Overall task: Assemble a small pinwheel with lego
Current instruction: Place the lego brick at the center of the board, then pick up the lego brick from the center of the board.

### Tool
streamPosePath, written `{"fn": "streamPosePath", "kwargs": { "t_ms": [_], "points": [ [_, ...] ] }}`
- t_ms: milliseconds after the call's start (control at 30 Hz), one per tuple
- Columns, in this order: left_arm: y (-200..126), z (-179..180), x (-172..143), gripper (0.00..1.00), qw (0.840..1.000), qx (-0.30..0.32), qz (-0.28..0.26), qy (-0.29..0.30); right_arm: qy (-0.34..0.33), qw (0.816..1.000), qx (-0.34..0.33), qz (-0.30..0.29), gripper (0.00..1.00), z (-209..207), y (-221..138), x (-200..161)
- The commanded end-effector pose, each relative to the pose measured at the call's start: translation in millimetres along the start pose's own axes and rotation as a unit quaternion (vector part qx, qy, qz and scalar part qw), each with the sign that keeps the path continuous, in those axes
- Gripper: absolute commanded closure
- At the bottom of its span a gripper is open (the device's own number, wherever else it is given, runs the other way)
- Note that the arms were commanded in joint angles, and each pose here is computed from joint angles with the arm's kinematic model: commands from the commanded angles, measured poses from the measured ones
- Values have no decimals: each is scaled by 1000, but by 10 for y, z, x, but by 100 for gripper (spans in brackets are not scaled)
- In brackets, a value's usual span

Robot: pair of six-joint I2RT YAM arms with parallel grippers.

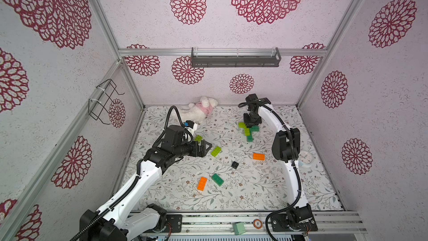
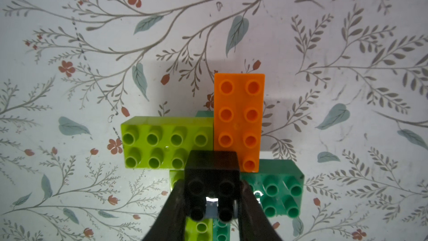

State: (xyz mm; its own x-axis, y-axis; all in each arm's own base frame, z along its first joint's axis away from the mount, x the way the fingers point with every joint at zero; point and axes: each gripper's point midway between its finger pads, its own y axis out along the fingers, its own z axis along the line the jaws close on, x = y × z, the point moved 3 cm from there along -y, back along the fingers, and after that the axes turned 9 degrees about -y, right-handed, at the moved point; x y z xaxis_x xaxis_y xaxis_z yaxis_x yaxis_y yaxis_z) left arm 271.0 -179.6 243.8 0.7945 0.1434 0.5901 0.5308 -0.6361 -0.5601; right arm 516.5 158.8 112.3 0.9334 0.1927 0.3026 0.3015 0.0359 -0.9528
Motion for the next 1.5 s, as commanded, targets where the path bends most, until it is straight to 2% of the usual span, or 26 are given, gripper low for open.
{"fn": "streamPosePath", "kwargs": {
  "t_ms": [0,233,400,467,633,833,967,1200,1333,1467],
  "points": [
    [-93,-117,92,3,1000,-10,-19,22,-5,1000,-6,-4,75,-42,-73,30],
    [-94,-116,88,3,1000,-9,-18,23,-3,1000,5,-13,63,-11,-104,66],
    [-110,-114,100,3,999,-6,-23,24,-2,999,12,-32,45,-5,-206,138],
    [-114,-103,97,3,999,-3,-24,24,-3,999,18,-39,41,19,-266,159],
    [-167,-19,144,3,998,31,-50,25,-4,998,17,-68,36,2,-555,217],
    [-200,91,175,3,995,69,-67,32,-2,991,23,-132,31,60,-1057,178],
    [-179,101,130,3,995,80,-55,26,-4,985,31,-170,27,133,-1323,-54],
    [9,402,-142,1,991,99,-55,-68,2,980,39,-194,16,130,-1444,-741],
    [248,493,-312,0,991,113,-8,-75,11,977,52,-204,8,106,-1435,-1048],
    [591,518,-449,4,988,133,64,-41,21,974,83,-208,3,165,-1337,-1217]
  ]
}}
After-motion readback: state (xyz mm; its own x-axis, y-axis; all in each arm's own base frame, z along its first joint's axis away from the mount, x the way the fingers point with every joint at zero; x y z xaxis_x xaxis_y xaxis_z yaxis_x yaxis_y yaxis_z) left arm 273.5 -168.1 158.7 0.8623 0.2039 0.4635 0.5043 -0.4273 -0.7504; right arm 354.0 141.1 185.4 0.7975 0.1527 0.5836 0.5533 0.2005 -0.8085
